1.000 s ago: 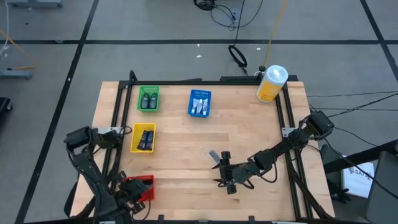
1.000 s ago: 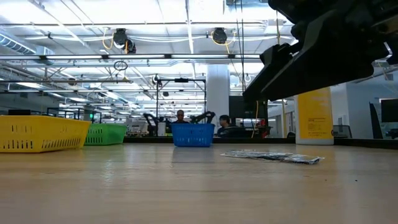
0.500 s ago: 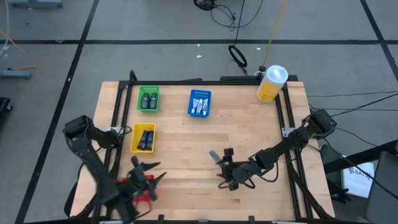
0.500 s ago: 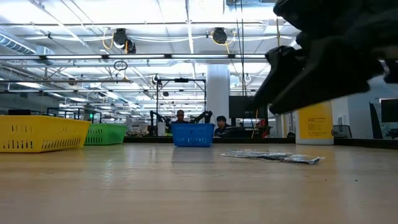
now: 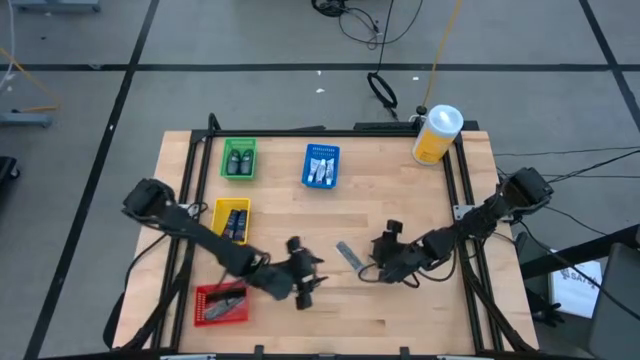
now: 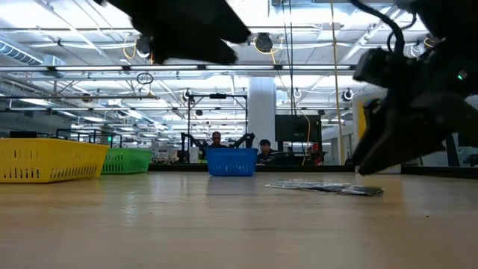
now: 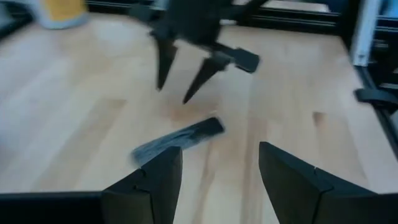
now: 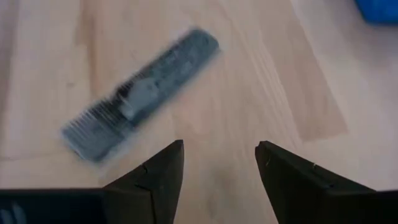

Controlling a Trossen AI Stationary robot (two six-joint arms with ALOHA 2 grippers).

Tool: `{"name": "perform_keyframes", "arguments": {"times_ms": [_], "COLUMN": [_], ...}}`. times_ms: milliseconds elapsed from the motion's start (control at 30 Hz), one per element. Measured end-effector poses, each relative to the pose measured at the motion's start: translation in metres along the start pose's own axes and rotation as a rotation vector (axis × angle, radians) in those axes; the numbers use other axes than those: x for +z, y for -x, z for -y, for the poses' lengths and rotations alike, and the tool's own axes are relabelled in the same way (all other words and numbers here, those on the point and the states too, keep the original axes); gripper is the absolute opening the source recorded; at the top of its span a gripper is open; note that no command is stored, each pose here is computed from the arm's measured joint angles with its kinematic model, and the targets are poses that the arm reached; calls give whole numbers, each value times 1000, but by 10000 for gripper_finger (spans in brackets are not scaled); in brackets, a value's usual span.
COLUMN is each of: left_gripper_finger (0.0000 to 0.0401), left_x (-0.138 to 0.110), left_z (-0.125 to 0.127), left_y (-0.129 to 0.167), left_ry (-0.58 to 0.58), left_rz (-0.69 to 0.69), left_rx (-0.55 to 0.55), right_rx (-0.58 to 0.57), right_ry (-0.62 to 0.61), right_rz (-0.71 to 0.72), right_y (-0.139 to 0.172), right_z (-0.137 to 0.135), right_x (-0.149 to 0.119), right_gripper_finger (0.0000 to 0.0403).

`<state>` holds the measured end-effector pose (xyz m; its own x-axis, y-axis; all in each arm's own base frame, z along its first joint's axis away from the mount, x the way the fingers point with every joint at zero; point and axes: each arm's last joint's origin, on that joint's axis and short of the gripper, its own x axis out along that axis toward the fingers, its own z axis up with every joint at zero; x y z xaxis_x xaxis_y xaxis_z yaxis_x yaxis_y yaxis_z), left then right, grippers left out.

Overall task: Pick & Place Travel size toiletries
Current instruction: Put the black comb in the red basket

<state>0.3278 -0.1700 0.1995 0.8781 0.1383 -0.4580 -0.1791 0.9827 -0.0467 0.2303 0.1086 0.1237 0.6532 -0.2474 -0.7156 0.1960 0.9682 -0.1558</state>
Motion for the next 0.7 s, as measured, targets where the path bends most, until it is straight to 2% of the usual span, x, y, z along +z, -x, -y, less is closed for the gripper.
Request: {"name": "perform_keyframes", "arguments": {"times_ms": [167, 467, 600, 700], "left_gripper_finger": [184, 61, 10, 9], "left_x": [-10, -34, -44, -50], "left_z": [-14, -24, -29, -35], "left_y": [-42, -89, -100, -108], "left_ry": [-35, -13, -21, 4], "left_rz": [-43, -105, -112, -127], "left_rx": [-90, -197, -190, -168], "right_rx": [152, 377, 390, 393], "right_ry": [-58, -81, -76, -81], "right_rz": [-13, 120, 153, 159], "right_y": [-8, -9, -8, -7], "right_z": [5, 7, 6, 5], "right_x": [-10, -15, -13, -13], "right_gripper_finger": [183, 181, 181, 181]}}
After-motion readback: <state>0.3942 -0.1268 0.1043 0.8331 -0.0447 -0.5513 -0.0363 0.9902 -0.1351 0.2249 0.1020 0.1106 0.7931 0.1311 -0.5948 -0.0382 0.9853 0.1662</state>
